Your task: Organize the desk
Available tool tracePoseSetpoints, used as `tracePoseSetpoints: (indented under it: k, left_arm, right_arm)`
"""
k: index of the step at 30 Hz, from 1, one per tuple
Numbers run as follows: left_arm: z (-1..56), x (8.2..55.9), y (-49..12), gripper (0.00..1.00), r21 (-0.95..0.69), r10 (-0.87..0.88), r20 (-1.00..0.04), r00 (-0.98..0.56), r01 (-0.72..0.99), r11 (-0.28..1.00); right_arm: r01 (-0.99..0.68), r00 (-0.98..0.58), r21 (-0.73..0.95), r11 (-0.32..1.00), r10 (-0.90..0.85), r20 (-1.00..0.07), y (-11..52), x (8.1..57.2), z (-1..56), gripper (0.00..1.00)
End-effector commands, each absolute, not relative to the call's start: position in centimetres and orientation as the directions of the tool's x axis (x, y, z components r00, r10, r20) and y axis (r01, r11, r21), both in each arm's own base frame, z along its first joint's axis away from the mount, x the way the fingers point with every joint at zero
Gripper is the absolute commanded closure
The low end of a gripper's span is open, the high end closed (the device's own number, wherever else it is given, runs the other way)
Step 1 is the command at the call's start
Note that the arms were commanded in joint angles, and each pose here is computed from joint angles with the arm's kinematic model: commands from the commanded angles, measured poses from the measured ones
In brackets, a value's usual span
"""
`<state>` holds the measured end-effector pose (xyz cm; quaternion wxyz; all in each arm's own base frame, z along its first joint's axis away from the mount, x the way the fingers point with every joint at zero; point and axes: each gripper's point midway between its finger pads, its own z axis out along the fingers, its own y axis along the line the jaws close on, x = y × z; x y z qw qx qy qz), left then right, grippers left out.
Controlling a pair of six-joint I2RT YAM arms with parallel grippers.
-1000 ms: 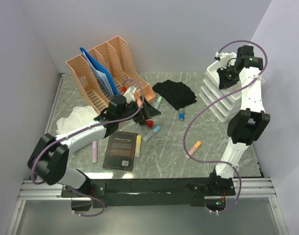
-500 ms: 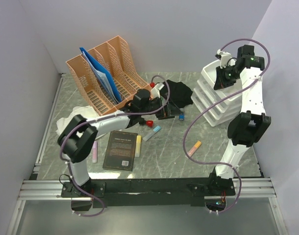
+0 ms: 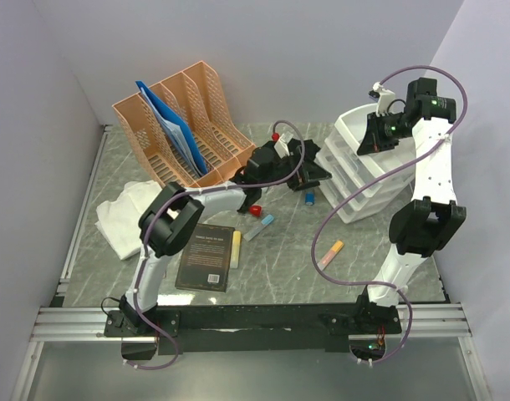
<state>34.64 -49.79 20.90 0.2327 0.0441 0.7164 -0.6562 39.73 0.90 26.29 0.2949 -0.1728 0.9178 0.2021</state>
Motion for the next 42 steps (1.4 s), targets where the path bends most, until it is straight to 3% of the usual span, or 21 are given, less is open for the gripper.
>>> tracePoseSetpoints:
  k: [1,8,19,28,36,42]
  left_arm:
    - [25.1,36.1,-51.6,0.0,-0.906,-0.343,-0.404,-0.848,0.422,0.025]
    - [24.6,37.7,-52.3,0.01,-0.932,-0.465,-0.308,-0.83,0.361,-0.028]
    - [22.9,41.0,-52.4,0.01,-0.963,-0.637,-0.215,-0.741,0.269,0.011]
    - [23.3,42.0,-53.9,0.01,-0.969,-0.659,-0.172,-0.732,0.245,-0.019]
    - [21.1,42.0,-54.5,0.01,-0.988,-0.672,-0.149,-0.725,0.09,0.122]
    - [23.4,41.6,-55.8,0.01,-0.989,-0.664,-0.122,-0.738,0.147,0.018]
  right_arm:
    - [-0.512,-0.678,0.295,0.807,-0.168,-0.715,3.3,38.9,30.4,1.0]
    - [-0.518,-0.684,0.36,0.776,-0.123,-0.719,4.4,38.9,31.0,1.0]
    - [-0.523,-0.688,0.405,0.75,-0.091,-0.72,5.1,38.8,31.6,1.0]
    - [-0.525,-0.701,0.444,0.726,-0.074,-0.709,5.6,38.4,31.5,1.0]
    - [-0.522,-0.706,0.452,0.723,-0.068,-0.705,5.7,38.6,31.2,1.0]
    - [-0.523,-0.716,0.471,0.711,-0.066,-0.695,5.9,38.3,30.9,1.0]
